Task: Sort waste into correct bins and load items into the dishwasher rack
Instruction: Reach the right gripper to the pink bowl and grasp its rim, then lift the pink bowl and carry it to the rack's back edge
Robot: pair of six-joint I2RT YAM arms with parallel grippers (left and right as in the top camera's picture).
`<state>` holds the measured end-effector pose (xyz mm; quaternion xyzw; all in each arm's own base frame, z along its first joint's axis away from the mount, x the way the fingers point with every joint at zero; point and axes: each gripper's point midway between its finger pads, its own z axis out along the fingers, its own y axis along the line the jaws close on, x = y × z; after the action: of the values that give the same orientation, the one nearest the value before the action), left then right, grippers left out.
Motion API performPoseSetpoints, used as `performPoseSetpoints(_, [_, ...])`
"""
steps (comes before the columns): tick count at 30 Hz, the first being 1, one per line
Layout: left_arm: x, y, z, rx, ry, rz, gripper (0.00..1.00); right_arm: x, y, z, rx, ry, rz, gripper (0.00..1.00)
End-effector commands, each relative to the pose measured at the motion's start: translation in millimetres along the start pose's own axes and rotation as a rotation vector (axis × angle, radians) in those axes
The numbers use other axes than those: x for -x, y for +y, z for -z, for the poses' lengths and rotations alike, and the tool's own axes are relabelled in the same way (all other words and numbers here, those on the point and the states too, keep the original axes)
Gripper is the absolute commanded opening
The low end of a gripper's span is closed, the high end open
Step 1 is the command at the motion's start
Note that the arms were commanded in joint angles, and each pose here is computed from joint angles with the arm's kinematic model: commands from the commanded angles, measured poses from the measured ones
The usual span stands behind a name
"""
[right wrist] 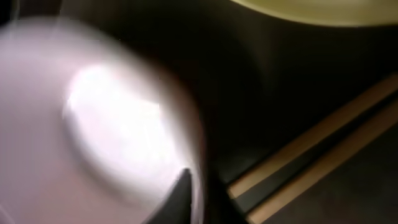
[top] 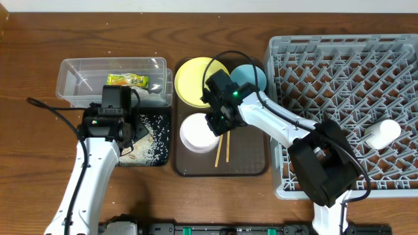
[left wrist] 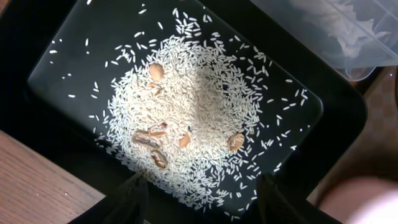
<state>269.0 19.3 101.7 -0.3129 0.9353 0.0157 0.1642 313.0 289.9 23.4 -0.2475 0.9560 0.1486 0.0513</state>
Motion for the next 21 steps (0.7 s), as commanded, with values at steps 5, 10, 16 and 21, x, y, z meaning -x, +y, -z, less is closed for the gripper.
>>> performPoseSetpoints(5, [1.8,3.6,1.6,0.014,-0.009,0.012,0.59,43.7,-41.9,68.2,-0.178,-0.161,-0.039,0.01])
performPoseSetpoints(10, [1.9,3.5,1.6,0.013,-0.01,0.012,0.59,74.4,-100.8,168.8,-0.42,-0.371,-0.099,0.01])
performPoseSetpoints(16, [2.0,3.5,1.7,0.013,-0.01,0.012,0.59,78.7,-176.3,284.7,-0.752,-0.632,-0.256,0.01])
performPoseSetpoints(21, [2.1,3.4,1.7,0.013,-0.011,0.012,0.59,68.5,-230.6,334.7,-1.014,-0.699,-0.355,0.01])
